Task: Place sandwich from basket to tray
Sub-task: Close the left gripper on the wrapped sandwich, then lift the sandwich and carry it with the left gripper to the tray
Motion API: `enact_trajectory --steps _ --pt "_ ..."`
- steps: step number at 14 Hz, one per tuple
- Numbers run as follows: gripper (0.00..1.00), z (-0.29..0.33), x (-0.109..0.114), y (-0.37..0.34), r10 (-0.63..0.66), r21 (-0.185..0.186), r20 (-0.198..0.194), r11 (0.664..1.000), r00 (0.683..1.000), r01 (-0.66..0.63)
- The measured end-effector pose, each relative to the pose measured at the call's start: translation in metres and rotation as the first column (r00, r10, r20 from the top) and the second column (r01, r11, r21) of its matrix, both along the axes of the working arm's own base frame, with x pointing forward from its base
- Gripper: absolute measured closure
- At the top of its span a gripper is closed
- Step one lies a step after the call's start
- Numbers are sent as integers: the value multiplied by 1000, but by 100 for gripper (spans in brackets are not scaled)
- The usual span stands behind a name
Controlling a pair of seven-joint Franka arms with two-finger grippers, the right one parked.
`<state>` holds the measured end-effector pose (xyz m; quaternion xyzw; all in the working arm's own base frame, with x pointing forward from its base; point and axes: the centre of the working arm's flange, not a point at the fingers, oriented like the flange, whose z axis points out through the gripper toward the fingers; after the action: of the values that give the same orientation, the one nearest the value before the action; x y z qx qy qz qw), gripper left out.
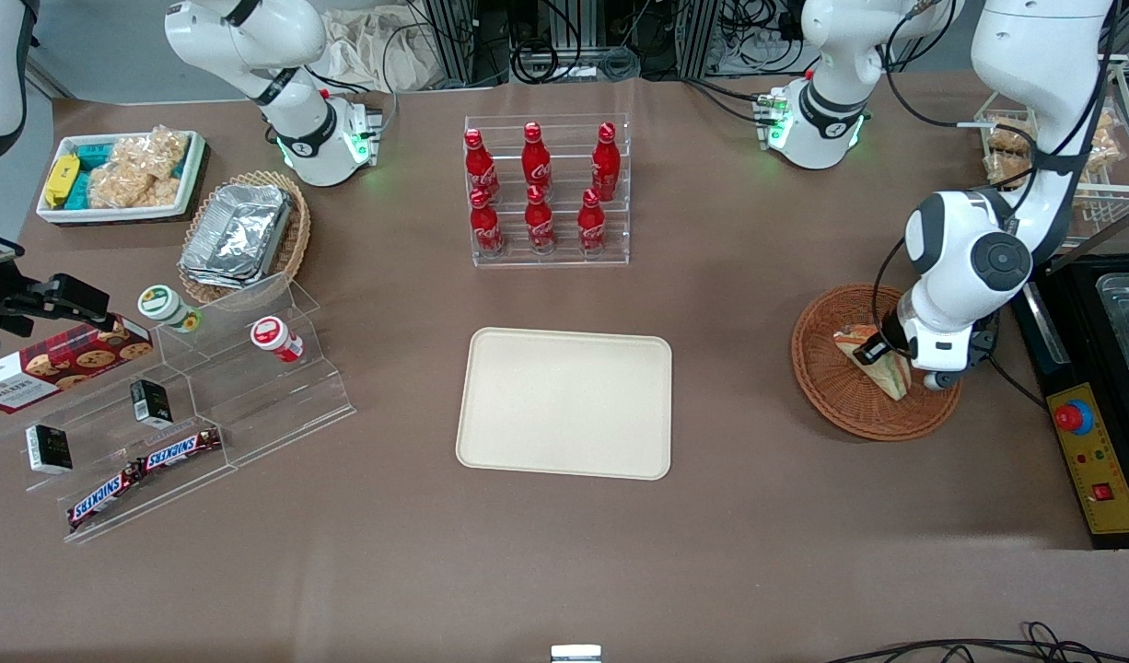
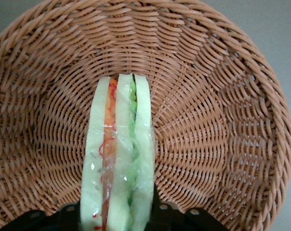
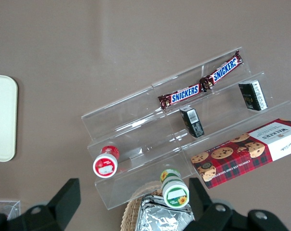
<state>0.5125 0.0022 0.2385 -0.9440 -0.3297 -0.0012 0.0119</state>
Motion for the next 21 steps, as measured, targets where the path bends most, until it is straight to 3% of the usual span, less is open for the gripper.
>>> enact_trajectory --steps 2,3,5,8,9,10,12,14,16,18,21 --pt "65 4 0 0 -17 3 -9 1000 1000 17" --pt "67 11 1 0 -30 7 -31 1000 999 31" --pt "67 40 8 -4 -55 19 -82 998 995 57" --pt "80 120 34 -36 -124 30 -191 991 974 132" --pt "80 151 45 -55 -153 27 -206 986 967 162" --pt "80 179 56 -78 -188 19 -207 980 960 196" --pt "80 213 76 -134 -280 -17 -172 960 945 281" --pt "80 210 90 -200 -385 -67 -145 923 912 379" --pt "80 180 95 -264 -453 -83 -152 891 878 446" --pt "80 141 96 -317 -464 -92 -135 886 876 455" --pt "80 93 96 -365 -445 -130 -75 891 892 434"
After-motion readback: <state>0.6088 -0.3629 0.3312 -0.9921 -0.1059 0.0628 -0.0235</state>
